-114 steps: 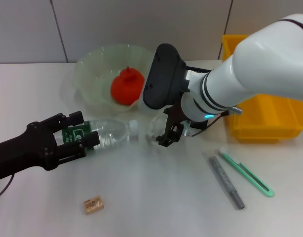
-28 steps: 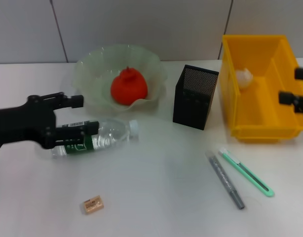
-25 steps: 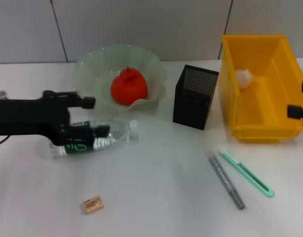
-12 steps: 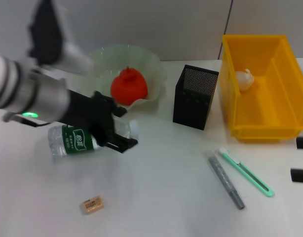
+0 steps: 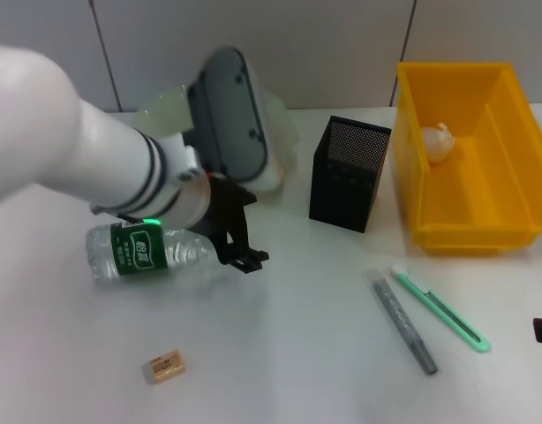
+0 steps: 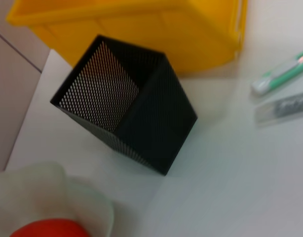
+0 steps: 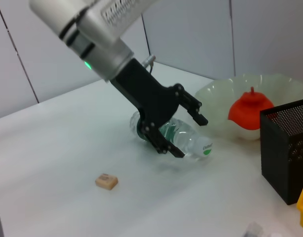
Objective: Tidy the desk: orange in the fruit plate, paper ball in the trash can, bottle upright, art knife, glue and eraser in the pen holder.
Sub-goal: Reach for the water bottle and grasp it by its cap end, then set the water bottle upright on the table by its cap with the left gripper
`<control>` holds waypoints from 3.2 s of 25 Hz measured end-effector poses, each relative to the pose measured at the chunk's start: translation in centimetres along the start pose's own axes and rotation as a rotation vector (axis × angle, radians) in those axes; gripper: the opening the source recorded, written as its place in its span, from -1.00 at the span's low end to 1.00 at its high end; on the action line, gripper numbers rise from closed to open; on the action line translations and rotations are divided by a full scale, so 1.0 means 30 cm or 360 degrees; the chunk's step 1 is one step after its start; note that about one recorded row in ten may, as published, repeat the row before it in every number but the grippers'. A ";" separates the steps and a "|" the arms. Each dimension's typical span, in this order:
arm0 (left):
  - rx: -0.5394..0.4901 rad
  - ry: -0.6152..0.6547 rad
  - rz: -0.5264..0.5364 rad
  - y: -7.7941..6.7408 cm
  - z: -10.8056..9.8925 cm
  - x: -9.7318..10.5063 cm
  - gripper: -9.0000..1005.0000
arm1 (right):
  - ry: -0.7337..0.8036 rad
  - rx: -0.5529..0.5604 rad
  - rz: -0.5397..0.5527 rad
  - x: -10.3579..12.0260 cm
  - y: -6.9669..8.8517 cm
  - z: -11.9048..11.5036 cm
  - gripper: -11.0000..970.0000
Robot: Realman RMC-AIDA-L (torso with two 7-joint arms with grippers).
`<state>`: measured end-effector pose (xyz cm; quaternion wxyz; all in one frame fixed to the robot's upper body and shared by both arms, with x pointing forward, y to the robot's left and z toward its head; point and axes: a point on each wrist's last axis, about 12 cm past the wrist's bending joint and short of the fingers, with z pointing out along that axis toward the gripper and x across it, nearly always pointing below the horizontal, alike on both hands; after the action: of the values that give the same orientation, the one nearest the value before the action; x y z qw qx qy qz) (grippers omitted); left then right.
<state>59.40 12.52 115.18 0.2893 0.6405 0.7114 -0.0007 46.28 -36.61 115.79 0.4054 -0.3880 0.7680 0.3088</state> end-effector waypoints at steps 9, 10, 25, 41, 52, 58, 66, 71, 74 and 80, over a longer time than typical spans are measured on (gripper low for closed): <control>-0.0088 0.0084 0.0073 0.002 0.083 0.014 0.61 | -0.0008 0.0010 0.0027 0.010 0.005 -0.010 0.61; -0.0087 0.0093 0.0076 0.003 0.087 0.016 0.61 | -0.0009 0.0010 0.0029 0.011 0.006 -0.009 0.61; -0.0086 0.0231 0.0151 0.038 0.131 0.022 0.60 | -0.0031 0.0001 0.0060 0.020 0.005 0.007 0.61; -0.0079 0.0310 0.0229 0.022 0.145 0.007 0.31 | -0.0086 -0.0006 0.0111 0.029 -0.018 0.041 0.61; -0.0195 0.0120 0.0036 -0.009 0.045 0.060 -0.10 | -0.0092 -0.0013 0.0092 0.017 -0.023 0.049 0.61; -0.0293 -0.0031 -0.0231 -0.043 -0.086 0.148 -0.08 | -0.0102 -0.0029 0.0071 0.000 -0.030 0.060 0.61; -0.0361 -0.0223 -0.0644 -0.051 -0.188 0.279 -0.06 | -0.0126 -0.0089 0.0072 -0.017 -0.039 0.095 0.60; -0.0452 -0.0438 -0.0882 -0.037 -0.239 0.348 -0.04 | -0.0134 -0.0116 0.0074 -0.025 -0.043 0.111 0.60; -0.0512 -0.0560 -0.0972 -0.031 -0.270 0.380 -0.03 | -0.0136 -0.0124 0.0074 -0.028 -0.045 0.116 0.60; -0.0574 -0.0660 -0.1054 -0.031 -0.302 0.418 -0.01 | -0.0136 -0.0126 0.0079 -0.029 -0.045 0.117 0.60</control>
<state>54.68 27.15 117.19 0.5178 0.3031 0.7940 -0.0979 49.11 -34.22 114.63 0.4143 -0.3712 0.7465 0.3651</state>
